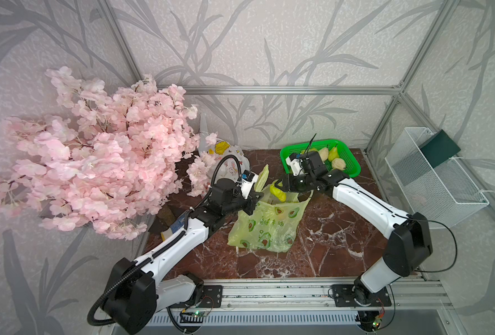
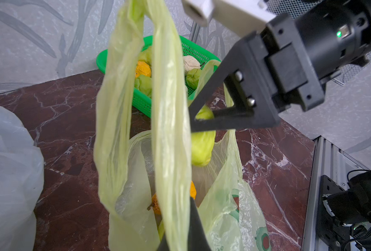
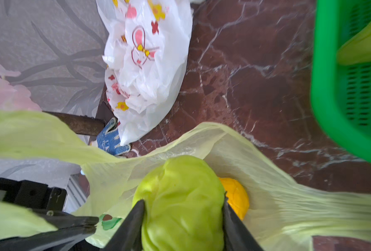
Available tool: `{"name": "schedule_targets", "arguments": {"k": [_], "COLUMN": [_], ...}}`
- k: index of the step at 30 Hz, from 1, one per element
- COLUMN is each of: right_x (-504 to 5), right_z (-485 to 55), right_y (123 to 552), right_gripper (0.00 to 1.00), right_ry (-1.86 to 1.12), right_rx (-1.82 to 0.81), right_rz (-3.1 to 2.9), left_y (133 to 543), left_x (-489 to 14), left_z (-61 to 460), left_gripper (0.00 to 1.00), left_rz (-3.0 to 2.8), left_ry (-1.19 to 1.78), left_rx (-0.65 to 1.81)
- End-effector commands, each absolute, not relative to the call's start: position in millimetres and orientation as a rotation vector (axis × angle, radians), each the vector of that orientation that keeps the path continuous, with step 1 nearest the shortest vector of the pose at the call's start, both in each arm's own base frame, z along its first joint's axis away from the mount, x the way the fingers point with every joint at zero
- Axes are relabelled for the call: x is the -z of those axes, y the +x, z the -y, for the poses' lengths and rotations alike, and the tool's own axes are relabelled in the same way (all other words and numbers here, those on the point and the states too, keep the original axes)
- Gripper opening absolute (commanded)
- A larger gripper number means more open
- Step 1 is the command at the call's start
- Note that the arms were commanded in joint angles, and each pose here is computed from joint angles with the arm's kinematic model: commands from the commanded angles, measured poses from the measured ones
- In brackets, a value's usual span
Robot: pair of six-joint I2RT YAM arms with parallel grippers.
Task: Place the pears into plastic bags & tie knots
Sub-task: Place the pear in the plastic bag, then pick up the pear from the basket.
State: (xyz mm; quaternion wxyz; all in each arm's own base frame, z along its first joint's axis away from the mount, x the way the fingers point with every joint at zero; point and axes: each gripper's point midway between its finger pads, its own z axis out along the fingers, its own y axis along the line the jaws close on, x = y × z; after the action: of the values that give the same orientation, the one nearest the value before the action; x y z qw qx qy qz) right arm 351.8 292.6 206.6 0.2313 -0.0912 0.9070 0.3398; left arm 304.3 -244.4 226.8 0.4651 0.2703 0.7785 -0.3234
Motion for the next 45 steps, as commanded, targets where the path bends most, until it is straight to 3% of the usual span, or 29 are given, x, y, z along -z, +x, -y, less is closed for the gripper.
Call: {"name": "schedule_targets", "arguments": {"k": [1, 8, 9, 13, 18, 23, 25, 28, 33, 37, 45], "right_x": [-205, -171, -166, -175, -218, -274, -279, -250, -201, -168, -100], "right_z": [-312, -307, -305, -303, -291, -235, -199, -135, -76, -66, -68], "right_y": [320, 275, 276, 284, 301, 366, 401, 456, 517, 549, 592], "right_gripper": [0.28, 0.32, 0.35, 0.64, 0.72, 0.70, 0.70, 0.71, 0.77, 0.89, 0.89], "right_ry": [-0.328, -0.474, -0.476, -0.512, -0.527, -0.291, -0.158, 0.056, 0.260, 0.327, 0.441], "right_rx": [-1.120, -1.142, -1.112, -1.047, -1.001, -0.858, -0.681, -0.360, -0.133, -0.069, -0.067], "right_rz": [-2.527, -2.702, -2.723, -2.713, -2.618, -2.443, -2.408, -2.422, -2.455, -2.476, -2.520], "left_y": [306, 307, 307, 308, 306, 308, 308, 308, 305, 304, 301], "left_x": [-245, -240, -241, -243, -242, -240, -239, -237, -238, -233, -233], "left_z": [245, 249, 250, 251, 249, 250, 250, 251, 249, 247, 248], "left_gripper": [0.00, 0.00, 0.00, 0.00, 0.00, 0.00, 0.00, 0.00, 0.00, 0.00, 0.00], "left_rz": [-1.861, -1.871, -1.865, -1.863, -1.867, -1.871, -1.876, -1.879, -1.883, -1.894, -1.889], "left_ry": [0.668, 0.674, 0.678, 0.676, 0.681, 0.679, 0.678, 0.677, 0.686, 0.686, 0.684], "left_rx": [0.793, 0.817, 0.823, 0.833, 0.823, 0.826, 0.826, 0.828, 0.822, 0.810, 0.834]}}
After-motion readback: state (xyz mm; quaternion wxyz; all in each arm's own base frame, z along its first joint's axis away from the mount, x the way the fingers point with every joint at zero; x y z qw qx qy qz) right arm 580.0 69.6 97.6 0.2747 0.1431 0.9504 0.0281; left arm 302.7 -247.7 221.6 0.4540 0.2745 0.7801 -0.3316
